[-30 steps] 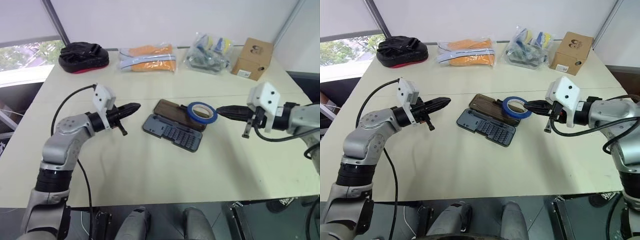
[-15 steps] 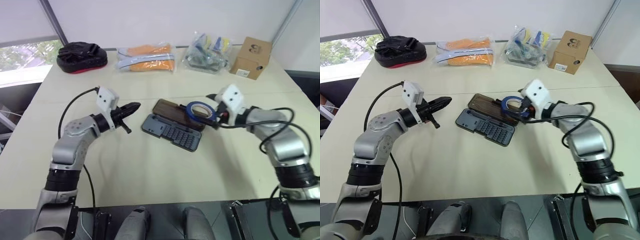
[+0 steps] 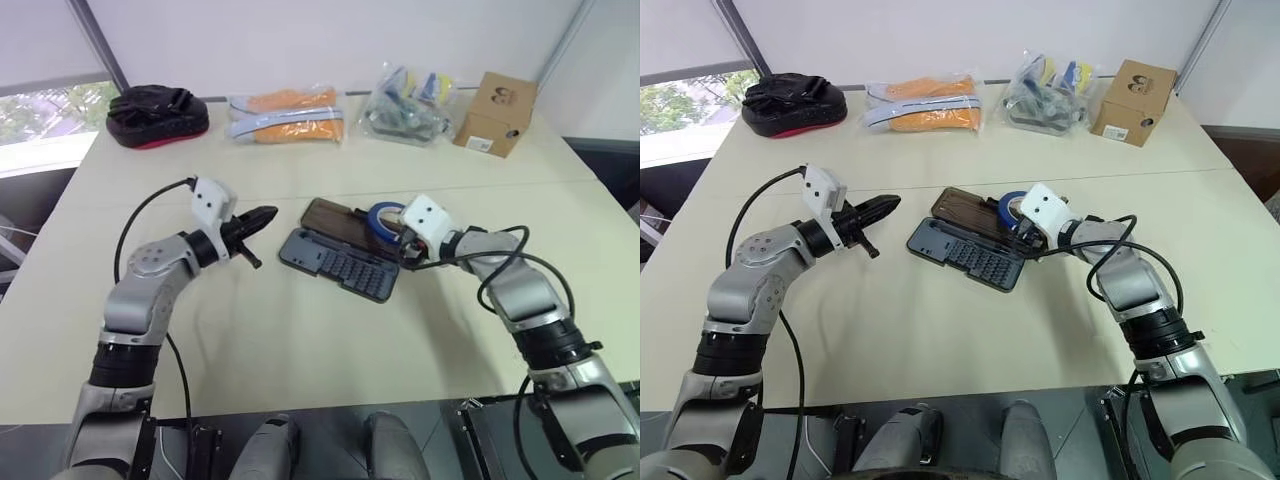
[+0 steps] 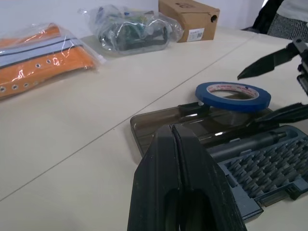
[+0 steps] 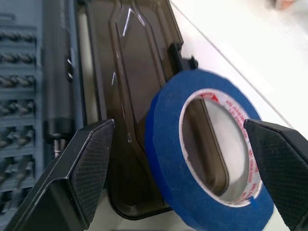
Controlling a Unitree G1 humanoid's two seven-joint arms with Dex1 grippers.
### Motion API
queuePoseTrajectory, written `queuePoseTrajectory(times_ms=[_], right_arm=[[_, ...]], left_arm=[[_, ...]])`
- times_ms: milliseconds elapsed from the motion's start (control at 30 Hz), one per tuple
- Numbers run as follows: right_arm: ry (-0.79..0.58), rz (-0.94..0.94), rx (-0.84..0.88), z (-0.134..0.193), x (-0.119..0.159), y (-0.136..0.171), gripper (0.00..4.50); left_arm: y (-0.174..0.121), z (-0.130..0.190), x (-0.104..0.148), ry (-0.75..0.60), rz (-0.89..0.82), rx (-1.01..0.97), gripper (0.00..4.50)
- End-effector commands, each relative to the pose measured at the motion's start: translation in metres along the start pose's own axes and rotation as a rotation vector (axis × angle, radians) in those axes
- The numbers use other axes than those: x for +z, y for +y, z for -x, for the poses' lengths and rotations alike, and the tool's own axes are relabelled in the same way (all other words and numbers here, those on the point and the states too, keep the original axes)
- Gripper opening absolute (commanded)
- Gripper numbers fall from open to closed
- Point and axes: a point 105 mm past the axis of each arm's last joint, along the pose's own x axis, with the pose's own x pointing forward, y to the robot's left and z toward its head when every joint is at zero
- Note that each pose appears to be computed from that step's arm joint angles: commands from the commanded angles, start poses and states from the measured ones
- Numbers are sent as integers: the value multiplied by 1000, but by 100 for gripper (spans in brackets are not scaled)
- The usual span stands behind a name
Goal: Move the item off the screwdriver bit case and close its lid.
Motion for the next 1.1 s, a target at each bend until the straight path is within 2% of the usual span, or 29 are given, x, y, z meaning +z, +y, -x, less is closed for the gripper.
queuePoseTrajectory(times_ms=[33, 367, 467, 633, 667, 700, 900, 1000, 1100], right_arm=[[-24, 52, -59, -2, 11, -13, 447], [50, 50, -76, -11, -8, -14, 447], [60, 44, -75, -12, -11, -14, 358], [62, 62, -55, -12, -11, -10, 97], [61, 64, -52, -12, -11, -9, 58], [60, 67, -50, -12, -11, -9, 42], [29, 113, -99, -6, 0, -17, 42], [-16, 142, -219, 8, 16, -39, 42], [-66, 98, -424, 35, 32, -77, 42]], left_arm=[[-2, 3, 13, -41, -49, 11, 0], [-4, 5, 11, -37, -58, 33, 0], [-4, 6, 11, -36, -59, 36, 0], [-2, 7, 10, -34, -66, 49, 0], [-2, 8, 11, -35, -67, 51, 0], [-1, 8, 11, -35, -68, 54, 0], [-1, 8, 11, -34, -71, 59, 0], [-1, 7, 10, -33, -73, 58, 0], [-2, 7, 10, -34, -71, 58, 0]])
